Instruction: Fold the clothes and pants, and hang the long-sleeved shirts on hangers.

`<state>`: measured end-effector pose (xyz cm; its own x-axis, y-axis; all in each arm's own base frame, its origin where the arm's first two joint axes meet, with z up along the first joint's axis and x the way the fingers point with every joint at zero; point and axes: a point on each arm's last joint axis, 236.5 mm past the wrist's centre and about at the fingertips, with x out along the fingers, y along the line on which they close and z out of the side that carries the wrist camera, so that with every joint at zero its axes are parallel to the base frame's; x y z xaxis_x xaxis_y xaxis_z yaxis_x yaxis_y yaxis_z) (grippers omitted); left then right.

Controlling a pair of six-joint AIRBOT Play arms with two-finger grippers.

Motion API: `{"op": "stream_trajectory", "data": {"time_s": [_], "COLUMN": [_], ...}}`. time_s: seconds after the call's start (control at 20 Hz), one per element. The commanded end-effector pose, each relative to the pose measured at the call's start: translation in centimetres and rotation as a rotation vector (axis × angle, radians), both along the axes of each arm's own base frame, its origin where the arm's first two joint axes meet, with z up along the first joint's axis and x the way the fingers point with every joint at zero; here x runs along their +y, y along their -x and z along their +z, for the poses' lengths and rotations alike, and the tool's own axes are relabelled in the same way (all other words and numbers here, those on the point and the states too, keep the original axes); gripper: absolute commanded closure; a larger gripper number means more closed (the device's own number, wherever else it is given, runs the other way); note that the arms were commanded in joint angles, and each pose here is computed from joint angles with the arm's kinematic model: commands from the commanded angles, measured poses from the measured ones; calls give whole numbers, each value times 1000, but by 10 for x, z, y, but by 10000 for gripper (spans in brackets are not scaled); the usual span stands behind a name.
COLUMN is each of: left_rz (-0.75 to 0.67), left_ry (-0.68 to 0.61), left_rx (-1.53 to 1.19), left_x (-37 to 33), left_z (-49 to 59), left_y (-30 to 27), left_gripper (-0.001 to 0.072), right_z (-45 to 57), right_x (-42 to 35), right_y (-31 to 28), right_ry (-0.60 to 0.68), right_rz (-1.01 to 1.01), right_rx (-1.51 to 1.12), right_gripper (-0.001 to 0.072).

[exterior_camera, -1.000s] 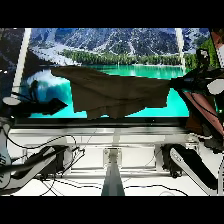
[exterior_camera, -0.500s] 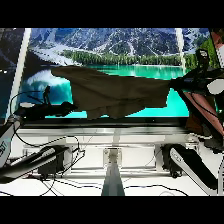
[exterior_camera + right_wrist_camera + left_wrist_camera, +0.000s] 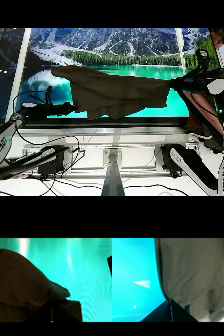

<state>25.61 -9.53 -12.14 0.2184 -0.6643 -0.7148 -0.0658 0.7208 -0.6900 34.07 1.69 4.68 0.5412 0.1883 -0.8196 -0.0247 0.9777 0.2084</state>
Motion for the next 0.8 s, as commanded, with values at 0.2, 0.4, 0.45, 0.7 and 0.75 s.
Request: {"op": "stream_trajectory", "data": {"time_s": [0.2,0.4,0.45,0.7,0.75], "left_rz": [-303,-240,-192,243,325], "left_ry": [203,41,-15,-410,-482], "left_rx": [-326,-818,-959,-1472,-1539], "left_x": [-29,-8,2,80,91], "left_z": [140,309,359,545,569], "left_y": [-42,-106,-112,-80,-62], "left_gripper": [699,699,699,699,698], "right_z": [62,141,162,261,284], "right_x": [9,3,-1,-1,1], "right_y": [-6,-17,-17,11,21], "right_ry": [72,128,154,216,224], "right_rz": [129,126,120,111,108], "right_rx": [-102,-269,-316,-526,-587], "right_gripper": [701,701,701,700,701]}}
